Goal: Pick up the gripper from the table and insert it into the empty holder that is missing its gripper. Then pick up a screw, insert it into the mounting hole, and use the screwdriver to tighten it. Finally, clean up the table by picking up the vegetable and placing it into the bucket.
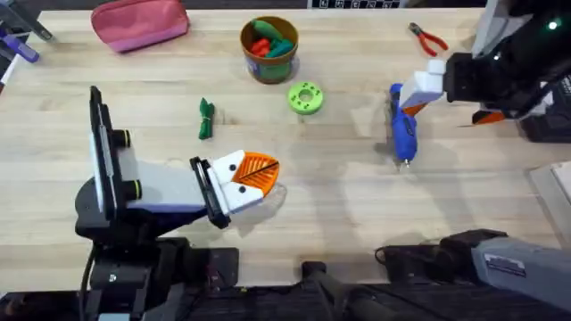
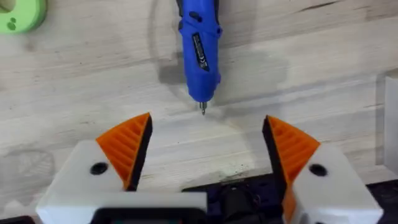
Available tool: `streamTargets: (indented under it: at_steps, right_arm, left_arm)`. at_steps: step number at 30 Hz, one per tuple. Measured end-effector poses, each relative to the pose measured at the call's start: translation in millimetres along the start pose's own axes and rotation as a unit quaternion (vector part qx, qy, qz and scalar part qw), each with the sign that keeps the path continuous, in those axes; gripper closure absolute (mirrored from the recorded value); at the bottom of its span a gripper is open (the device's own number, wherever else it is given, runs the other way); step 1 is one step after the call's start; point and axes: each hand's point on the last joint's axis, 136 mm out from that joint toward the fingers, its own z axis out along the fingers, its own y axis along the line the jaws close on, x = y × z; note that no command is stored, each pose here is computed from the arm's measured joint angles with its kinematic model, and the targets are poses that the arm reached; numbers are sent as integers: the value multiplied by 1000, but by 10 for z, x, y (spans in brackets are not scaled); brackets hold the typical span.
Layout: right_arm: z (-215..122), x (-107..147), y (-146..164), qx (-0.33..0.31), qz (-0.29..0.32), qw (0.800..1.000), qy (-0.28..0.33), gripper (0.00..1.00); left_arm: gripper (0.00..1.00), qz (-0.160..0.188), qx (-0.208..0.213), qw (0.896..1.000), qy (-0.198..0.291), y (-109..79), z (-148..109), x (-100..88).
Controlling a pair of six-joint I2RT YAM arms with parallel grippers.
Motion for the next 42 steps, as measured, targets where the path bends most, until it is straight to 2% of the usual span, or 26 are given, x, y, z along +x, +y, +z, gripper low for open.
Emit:
streamTargets:
  at_steps: [16, 23, 26, 31, 42]
  right_arm:
    - [0, -27, 11, -2, 2, 1000, -6, 9]
    - [18, -180, 75, -15, 19, 999, -36, 8]
    - [99, -248, 114, -21, 28, 998, -49, 7]
    - [319, -258, 121, -13, 31, 999, -33, 8]
    - [743, -561, 78, -1, 17, 1000, -23, 8]
  left_arm:
    - [981, 0, 0, 1000, 0, 0, 0, 0]
    - [981, 0, 0, 1000, 0, 0, 0, 0]
    - [981, 0, 0, 1000, 0, 0, 0, 0]
    - [981, 0, 0, 1000, 0, 0, 0, 0]
    - [981, 0, 0, 1000, 0, 0, 0, 0]
